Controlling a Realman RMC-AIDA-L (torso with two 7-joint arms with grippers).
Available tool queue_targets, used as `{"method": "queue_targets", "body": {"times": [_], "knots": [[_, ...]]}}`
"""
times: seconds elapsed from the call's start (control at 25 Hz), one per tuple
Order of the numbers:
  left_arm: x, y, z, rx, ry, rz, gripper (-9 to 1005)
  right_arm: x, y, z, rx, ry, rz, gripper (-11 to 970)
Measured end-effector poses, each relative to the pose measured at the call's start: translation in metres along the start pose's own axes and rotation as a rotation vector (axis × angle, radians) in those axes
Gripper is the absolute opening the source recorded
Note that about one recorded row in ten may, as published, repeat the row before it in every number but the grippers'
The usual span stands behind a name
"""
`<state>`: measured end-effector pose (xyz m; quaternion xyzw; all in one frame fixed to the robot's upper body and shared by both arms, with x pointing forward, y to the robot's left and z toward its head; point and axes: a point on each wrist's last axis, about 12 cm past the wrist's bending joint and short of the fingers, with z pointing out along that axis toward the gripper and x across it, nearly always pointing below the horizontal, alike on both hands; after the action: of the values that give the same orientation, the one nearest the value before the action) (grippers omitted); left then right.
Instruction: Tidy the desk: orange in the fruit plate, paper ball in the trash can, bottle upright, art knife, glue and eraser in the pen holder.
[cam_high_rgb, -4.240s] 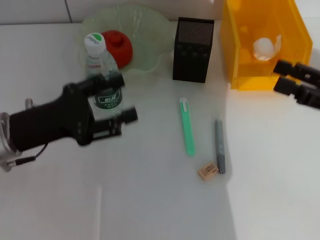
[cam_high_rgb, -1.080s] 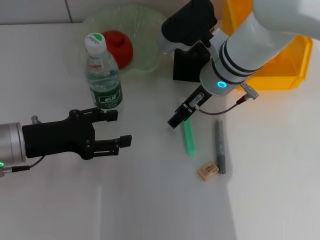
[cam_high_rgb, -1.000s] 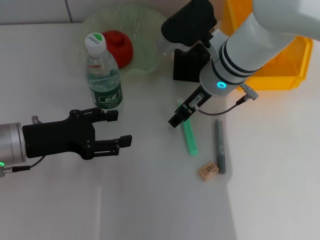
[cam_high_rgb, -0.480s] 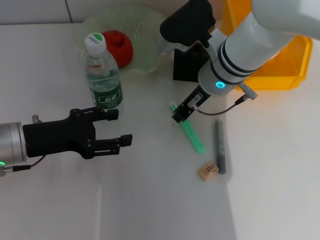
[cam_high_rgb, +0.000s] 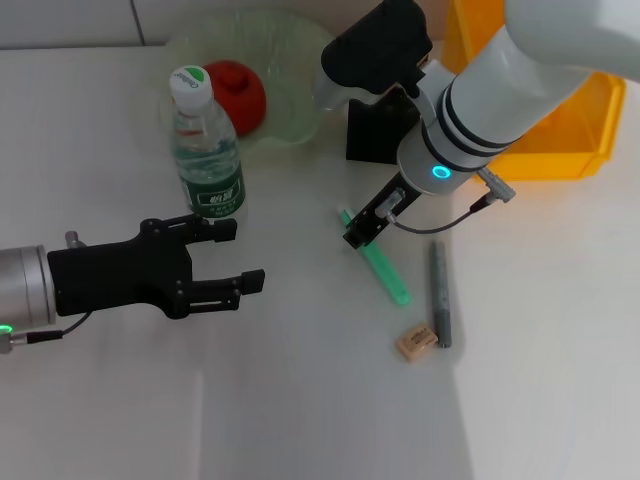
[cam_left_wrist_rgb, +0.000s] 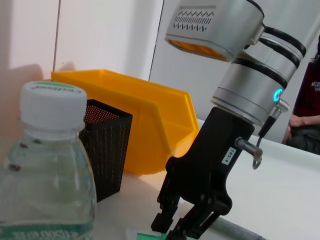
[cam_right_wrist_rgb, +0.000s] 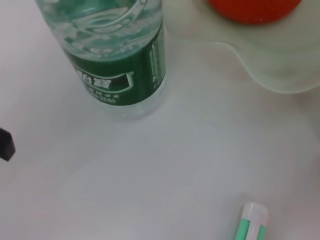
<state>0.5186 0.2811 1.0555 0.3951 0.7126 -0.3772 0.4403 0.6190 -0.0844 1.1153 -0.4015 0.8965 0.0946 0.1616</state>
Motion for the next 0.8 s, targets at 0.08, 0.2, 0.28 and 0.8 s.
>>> {"method": "queue_targets", "body": {"times": [0.08,0.2,0.28,0.8], "knots": [[0.0003,-0.0001,0.0000,0.000,0.000,0.001,804,-0.0002,0.0003,-0.0001,-0.002,0.000,0.001,279],[0.0006,-0.0002,0.0001,0.000,0.001,0.000,804,-0.0003,0.0003,0.0000,-0.002,0.000,0.001,266],[0.0007,-0.0002,0.0001,0.000,0.001,0.000,804,-0.0001,0.0002,0.0001,-0.002,0.000,0.001,257],[0.0006,-0.0005,0.0006,0.001,0.000,0.002,803,0.0010,0.0002,0.0003,-0.004,0.005,-0.001,203]]}}
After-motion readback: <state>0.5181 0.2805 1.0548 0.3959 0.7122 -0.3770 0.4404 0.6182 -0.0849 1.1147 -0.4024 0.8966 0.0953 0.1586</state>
